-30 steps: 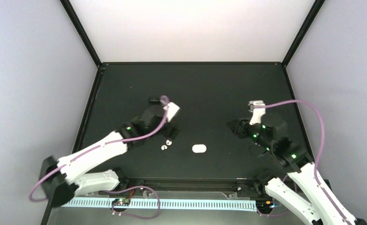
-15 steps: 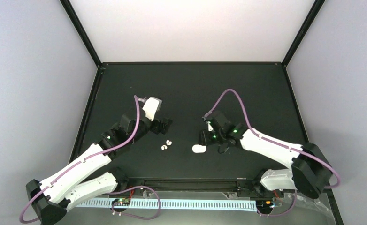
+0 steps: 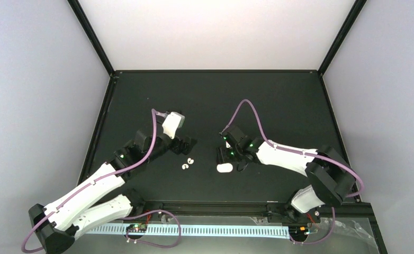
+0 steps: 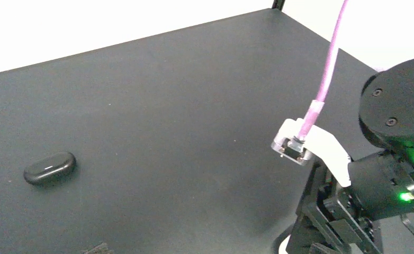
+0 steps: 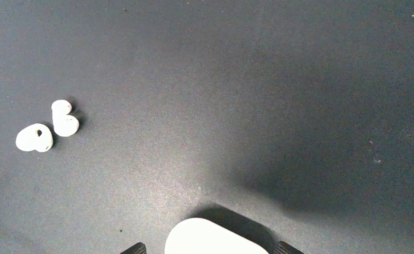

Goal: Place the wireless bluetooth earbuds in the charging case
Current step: Pick up the charging case at the center of the board.

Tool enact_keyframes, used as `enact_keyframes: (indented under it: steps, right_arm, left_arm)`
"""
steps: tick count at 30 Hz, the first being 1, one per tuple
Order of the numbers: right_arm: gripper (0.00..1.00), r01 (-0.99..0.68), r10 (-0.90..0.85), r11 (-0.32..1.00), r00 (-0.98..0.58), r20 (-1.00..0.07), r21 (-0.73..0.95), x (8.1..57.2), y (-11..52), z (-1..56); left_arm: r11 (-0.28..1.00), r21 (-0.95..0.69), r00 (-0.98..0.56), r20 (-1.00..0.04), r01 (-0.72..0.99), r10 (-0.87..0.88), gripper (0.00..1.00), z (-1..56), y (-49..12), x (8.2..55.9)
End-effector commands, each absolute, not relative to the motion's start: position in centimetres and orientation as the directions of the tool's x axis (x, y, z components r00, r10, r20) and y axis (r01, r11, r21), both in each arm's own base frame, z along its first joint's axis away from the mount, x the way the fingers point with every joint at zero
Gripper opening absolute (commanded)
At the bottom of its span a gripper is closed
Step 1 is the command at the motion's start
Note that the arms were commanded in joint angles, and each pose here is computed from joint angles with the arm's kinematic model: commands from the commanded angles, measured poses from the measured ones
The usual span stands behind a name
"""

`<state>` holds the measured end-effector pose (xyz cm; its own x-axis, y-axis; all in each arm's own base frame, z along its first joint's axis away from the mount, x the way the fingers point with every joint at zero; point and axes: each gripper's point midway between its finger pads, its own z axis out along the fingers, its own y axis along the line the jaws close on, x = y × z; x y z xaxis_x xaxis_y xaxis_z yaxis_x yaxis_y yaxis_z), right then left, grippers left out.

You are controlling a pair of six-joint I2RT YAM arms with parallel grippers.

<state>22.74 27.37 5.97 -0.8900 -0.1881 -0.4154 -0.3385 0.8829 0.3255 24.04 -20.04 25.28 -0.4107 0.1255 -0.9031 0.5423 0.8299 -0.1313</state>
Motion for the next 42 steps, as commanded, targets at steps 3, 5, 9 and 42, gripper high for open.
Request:
enact_keyframes:
  steps: [3,5,9,42]
  right_arm:
    - [0.63,-0.405,-0.235,0.845,-0.868,-0.437,0.35,22.9,29.0,6.0]
    - [0.63,-0.407,-0.246,0.836,-0.877,-0.413,0.367,22.4,29.1,5.6]
    - [0.62,-0.406,-0.256,0.825,-0.888,-0.381,0.394,21.1,29.0,5.2]
    - [0.51,-0.62,-0.567,0.783,-0.741,-0.36,0.042,17.6,27.7,1.8]
  left_arm:
    - [0.797,-0.149,-0.392,-0.912,0.585,0.117,0.99,26.2,-20.6,23.5]
    - [0.798,-0.147,-0.394,-0.911,0.585,0.121,0.99,26.1,-20.6,23.5]
    - [0.797,-0.145,-0.398,-0.909,0.586,0.127,0.99,25.9,-20.7,23.6]
    - [0.813,-0.127,-0.437,-0.884,0.569,0.168,0.99,24.4,-20.9,24.3]
